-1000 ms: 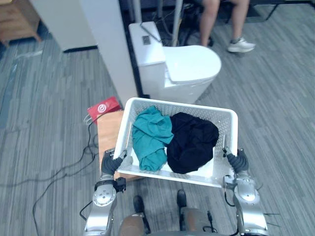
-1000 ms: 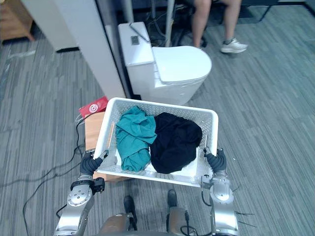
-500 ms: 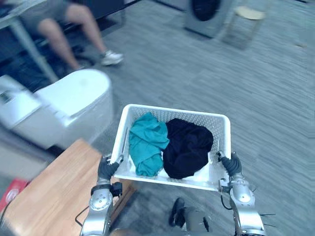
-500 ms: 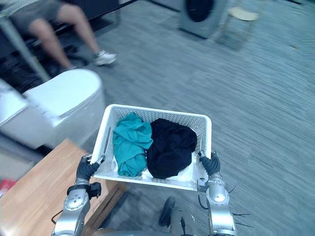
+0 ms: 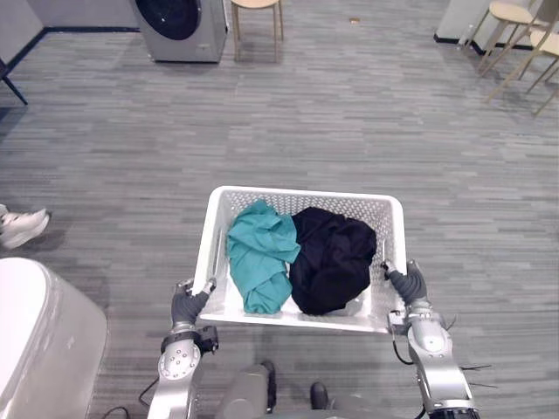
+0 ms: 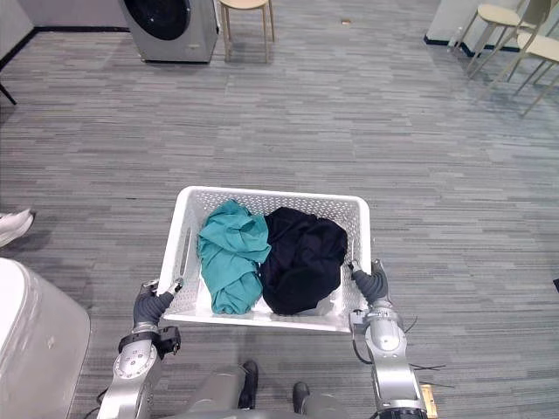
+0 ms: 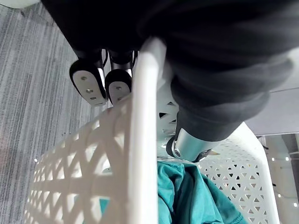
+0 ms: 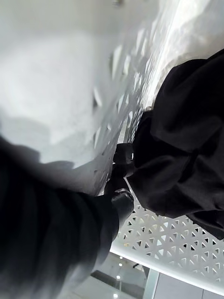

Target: Pick up the laundry basket with both hands and put the clothes into the washing machine.

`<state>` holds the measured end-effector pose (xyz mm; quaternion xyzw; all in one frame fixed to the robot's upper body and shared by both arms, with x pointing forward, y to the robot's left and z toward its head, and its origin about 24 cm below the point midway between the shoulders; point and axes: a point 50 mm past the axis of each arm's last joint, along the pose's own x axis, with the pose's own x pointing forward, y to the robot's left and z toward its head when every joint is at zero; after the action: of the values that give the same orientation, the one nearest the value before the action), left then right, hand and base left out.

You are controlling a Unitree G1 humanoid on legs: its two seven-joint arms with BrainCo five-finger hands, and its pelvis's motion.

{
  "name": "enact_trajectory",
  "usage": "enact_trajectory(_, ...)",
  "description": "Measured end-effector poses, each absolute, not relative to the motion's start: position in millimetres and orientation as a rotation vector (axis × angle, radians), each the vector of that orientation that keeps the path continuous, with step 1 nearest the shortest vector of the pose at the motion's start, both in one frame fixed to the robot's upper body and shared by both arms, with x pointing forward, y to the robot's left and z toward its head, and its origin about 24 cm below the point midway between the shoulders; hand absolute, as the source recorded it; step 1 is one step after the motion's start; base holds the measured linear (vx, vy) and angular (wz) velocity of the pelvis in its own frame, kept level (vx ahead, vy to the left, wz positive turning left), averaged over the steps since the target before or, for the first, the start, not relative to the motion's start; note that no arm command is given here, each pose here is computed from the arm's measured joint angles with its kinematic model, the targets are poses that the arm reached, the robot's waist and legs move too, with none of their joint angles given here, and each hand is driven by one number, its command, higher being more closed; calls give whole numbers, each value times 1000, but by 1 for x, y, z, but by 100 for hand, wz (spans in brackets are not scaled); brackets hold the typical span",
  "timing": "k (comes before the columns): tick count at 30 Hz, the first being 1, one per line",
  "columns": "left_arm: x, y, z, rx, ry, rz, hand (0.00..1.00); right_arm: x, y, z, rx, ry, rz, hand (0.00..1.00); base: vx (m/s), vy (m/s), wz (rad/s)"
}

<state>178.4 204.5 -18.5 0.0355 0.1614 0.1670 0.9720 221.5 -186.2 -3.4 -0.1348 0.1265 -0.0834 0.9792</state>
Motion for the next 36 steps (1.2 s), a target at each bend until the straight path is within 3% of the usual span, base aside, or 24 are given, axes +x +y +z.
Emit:
enact_trajectory(18,193,184,-21,14,320,278,100,227,-209,10,-307,217,-217,100,669,-160,5)
enact_trajectory(26,191,187,-12,-2,279,302,100,249,-208,16,-354,189,-182,100,679,214,-14)
enact_trajectory(36,190,197,-16,130,330,232,100,229,-201,-8,-297,284,-187,100,670,185,23)
